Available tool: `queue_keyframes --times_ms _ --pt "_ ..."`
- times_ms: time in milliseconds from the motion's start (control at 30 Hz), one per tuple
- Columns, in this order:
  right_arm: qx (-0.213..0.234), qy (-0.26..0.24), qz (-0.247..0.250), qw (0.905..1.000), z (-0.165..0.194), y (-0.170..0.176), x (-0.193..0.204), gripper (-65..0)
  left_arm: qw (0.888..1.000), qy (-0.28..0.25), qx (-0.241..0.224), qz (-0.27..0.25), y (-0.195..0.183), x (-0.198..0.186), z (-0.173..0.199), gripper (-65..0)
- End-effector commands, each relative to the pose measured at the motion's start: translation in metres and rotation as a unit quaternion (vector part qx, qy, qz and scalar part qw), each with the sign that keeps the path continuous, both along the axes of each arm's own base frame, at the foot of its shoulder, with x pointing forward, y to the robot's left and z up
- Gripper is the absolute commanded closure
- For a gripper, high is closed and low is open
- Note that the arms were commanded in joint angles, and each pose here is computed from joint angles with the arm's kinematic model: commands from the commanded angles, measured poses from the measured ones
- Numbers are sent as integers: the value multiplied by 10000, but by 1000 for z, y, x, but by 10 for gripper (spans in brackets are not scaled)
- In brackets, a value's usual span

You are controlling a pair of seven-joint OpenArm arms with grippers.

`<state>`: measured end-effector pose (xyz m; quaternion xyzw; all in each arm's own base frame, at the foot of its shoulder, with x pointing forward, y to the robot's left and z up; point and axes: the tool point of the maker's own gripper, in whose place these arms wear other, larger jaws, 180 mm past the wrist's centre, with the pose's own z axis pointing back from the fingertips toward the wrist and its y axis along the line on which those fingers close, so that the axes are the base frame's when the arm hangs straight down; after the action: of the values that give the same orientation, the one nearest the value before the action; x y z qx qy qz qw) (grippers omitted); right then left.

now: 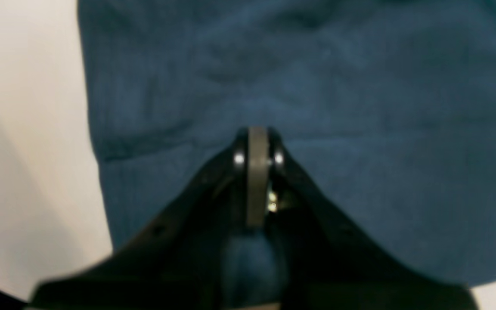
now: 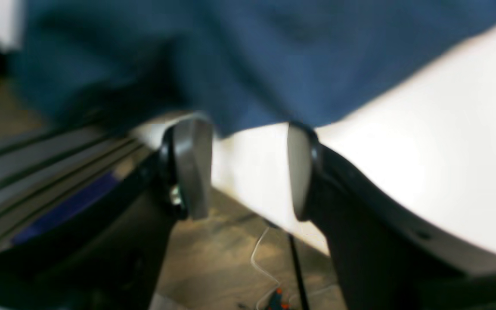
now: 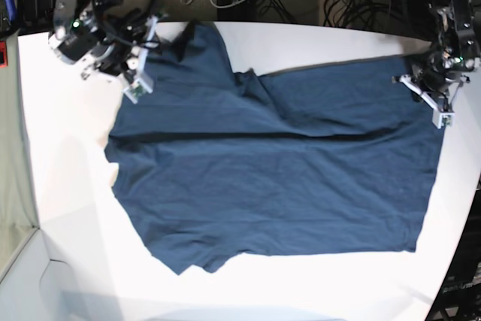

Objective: Layout the t-shirt on the table in an organized manner, then fold the t-shirt properly
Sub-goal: 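Pull the shirt layer with the right gripper away from the left gripper, then drag the shirt corners apart with both grippers to spread it flat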

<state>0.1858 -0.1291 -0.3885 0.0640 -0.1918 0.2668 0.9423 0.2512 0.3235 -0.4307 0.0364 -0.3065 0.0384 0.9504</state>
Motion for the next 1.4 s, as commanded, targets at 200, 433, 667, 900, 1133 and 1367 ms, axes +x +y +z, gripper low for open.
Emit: queue_keyframes --times_ms 200,433,667,900,1133,1367 --pt "88 -507 -114 9986 18 -3 42 -165 9996 186 40 188 17 -2 -10 -2" --pt "399 -161 -211 9989 -5 8 59 0 9996 11 155 215 30 2 -9 -2" --pt "787 -47 -347 9963 -32 12 57 0 9994 -38 284 218 42 4 -1 -2" --pt "453 200 -356 9981 -48 -20 43 0 9993 -75 302 190 41 7 3 -2" --pt "99 269 -319 9991 -48 -49 37 0 9993 -98 326 183 43 9 5 -2" --pt "-100 31 -91 9999 -29 -48 18 0 9976 -482 494 -77 35 26 36 -2"
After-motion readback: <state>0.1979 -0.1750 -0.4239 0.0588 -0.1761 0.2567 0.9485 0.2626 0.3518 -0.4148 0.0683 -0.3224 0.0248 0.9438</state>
